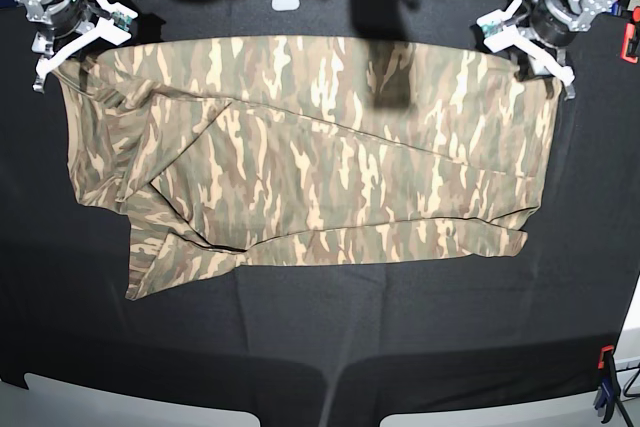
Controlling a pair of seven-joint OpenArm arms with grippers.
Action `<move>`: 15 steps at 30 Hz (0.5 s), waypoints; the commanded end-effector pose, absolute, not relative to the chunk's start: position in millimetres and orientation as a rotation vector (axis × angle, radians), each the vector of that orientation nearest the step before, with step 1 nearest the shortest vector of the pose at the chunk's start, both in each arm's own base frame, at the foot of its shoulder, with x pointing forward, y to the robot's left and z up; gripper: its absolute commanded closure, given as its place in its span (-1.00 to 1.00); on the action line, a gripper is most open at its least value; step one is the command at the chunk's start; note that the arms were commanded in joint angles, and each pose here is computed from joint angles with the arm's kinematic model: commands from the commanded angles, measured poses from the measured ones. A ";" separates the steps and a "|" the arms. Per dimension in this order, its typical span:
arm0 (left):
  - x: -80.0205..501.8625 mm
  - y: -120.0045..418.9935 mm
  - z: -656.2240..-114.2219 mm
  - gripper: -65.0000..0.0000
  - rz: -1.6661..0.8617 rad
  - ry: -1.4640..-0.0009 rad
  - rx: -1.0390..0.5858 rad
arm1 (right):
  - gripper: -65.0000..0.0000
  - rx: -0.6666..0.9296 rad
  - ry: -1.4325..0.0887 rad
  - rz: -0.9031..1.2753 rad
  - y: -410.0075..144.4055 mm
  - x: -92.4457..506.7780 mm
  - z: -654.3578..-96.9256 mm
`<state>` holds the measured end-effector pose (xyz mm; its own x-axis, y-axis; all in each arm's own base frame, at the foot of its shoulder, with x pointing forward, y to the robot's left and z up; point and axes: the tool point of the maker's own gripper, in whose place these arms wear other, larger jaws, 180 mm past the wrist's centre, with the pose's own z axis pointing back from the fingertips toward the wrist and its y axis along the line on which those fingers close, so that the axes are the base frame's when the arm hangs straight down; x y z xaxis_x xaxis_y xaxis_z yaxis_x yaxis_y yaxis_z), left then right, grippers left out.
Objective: Layout the t-shirt on the table in an organized manner, then fold the t-shirt properly
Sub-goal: 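Hold both corners and drag the shirt further from the hem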
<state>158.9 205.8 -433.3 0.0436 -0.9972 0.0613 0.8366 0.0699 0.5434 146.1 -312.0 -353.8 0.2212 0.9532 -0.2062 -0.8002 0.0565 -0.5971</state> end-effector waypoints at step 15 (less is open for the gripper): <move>193.0 186.4 -417.5 1.00 -1.421 -0.646 0.434 | 1.00 -0.738 -0.284 1.350 -316.1 154.0 -344.5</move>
<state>187.2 185.5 -423.8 0.0389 -0.9880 0.1498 0.7782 0.1240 0.6157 146.2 -313.3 -353.2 0.2279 0.9508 -0.2098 -0.7977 0.0587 -0.6002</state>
